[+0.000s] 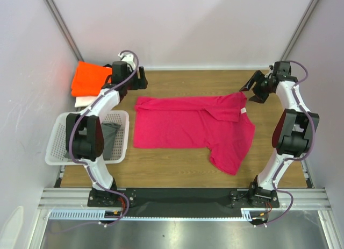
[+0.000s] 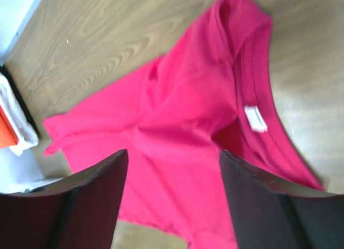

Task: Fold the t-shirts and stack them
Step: Fold the tshirt

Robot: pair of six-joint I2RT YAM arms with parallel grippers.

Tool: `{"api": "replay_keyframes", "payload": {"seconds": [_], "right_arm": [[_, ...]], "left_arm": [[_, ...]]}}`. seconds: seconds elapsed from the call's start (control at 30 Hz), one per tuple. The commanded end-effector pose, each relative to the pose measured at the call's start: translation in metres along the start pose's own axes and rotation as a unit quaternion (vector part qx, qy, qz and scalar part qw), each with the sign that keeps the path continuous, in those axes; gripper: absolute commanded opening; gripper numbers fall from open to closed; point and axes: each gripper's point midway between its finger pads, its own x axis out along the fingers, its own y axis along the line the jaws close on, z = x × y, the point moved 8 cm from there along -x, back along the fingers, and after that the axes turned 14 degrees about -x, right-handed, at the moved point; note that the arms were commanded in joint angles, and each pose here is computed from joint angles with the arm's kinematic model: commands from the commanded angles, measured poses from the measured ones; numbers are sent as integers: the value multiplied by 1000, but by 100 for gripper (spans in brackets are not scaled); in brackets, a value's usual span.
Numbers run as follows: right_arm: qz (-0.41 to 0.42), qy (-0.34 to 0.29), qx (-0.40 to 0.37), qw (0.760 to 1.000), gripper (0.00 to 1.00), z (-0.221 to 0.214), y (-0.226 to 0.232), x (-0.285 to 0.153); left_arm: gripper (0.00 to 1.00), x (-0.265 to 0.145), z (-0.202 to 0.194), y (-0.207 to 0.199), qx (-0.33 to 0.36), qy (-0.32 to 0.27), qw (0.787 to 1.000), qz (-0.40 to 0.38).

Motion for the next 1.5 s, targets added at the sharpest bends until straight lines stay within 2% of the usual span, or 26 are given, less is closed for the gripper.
{"api": "replay_keyframes", "payload": {"seconds": [0.0,0.17,0.2,0.3,0.43,0.67,0.83,0.9,1.2,1.47], "right_arm": [[-8,-41,-8,999,72,18,-1,19],[-3,-25,-10,1000,68,19,-1,33],[-4,-26,-15,1000,68,18,1,29],[-12,-22,-17,1000,68,14,-1,28],[-9,-8,-12,1000,68,6,-4,32],[-17,0,-13,1000,68,1,-6,30],[-16,5,-10,1000,68,-1,-8,31],[-17,8,-9,1000,68,-2,-9,33],[-15,18,-17,1000,68,-6,-4,22],[-39,29,-22,999,68,-25,2,-12]], "left_arm": [[77,1,-15,-18,-145,32,987,60],[74,17,-49,-16,-158,59,974,152],[75,10,-56,-6,-159,57,961,217],[74,8,-61,0,-166,50,955,242],[68,20,-75,5,-172,58,953,244],[68,24,-93,13,-173,79,947,258],[51,20,-106,10,-165,96,949,251],[49,17,-108,8,-152,97,950,253],[54,8,-125,11,-111,118,946,281],[63,0,-71,-11,-94,60,965,238]]}}
